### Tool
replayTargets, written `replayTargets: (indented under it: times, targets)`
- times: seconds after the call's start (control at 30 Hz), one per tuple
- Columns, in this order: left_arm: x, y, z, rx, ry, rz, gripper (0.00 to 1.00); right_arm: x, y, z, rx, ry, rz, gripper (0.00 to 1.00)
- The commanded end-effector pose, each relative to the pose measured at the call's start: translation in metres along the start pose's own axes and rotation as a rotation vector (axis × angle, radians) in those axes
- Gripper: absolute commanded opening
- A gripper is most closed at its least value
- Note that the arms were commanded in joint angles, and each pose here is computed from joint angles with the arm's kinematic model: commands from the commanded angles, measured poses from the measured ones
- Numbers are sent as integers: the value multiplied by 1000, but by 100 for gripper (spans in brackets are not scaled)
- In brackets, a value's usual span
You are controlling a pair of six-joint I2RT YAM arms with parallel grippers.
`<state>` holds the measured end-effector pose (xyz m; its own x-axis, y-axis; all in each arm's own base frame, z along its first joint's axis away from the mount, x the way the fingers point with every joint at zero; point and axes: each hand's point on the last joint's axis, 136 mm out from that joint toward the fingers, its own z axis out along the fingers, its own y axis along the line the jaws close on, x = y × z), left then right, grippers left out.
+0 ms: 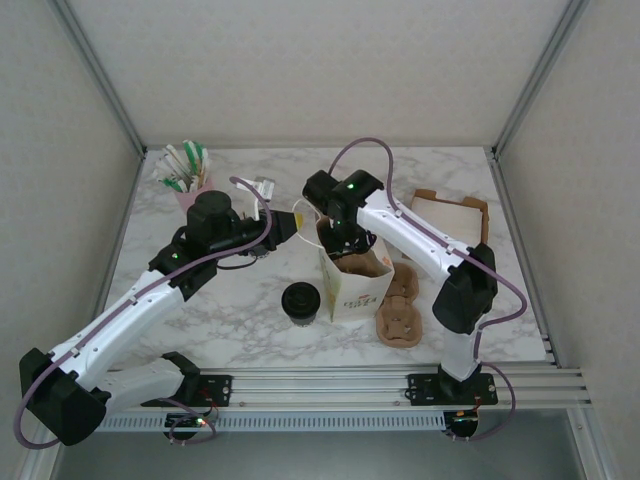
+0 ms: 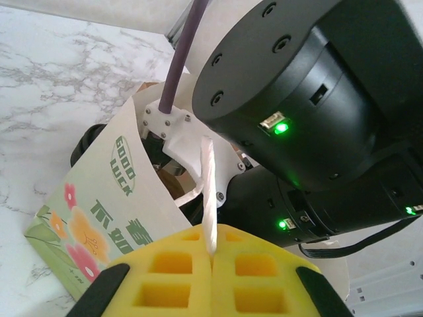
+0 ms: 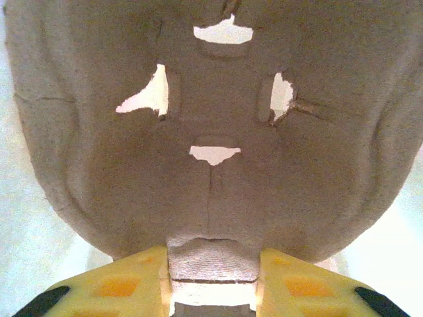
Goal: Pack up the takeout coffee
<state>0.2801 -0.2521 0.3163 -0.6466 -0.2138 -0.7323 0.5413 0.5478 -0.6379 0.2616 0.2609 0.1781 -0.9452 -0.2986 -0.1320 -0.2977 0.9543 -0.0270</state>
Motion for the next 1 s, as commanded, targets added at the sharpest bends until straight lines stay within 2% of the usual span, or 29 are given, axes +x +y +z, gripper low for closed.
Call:
replayTargets:
  times: [0.0, 0.2, 0.33, 0.73, 0.97]
  targets:
    - [0, -2, -4, -2, -17, 7, 0, -1, -4, -17, 38, -24, -3, 34]
    - [2, -1, -4, -1, -15, 3, 0, -5, -6, -40, 41, -69, -10, 34]
    - [2, -1, -5, 0, -17, 4, 0, -6, -6, -43, 41, -77, -11, 34]
    - [3, -1, -5, 3, -17, 0, 0, 2, -4, -21, 124, -28, -12, 34]
    - [4, 0, -6, 1, -21, -3, 0, 6, -3, -4, 125, -20, 7, 34]
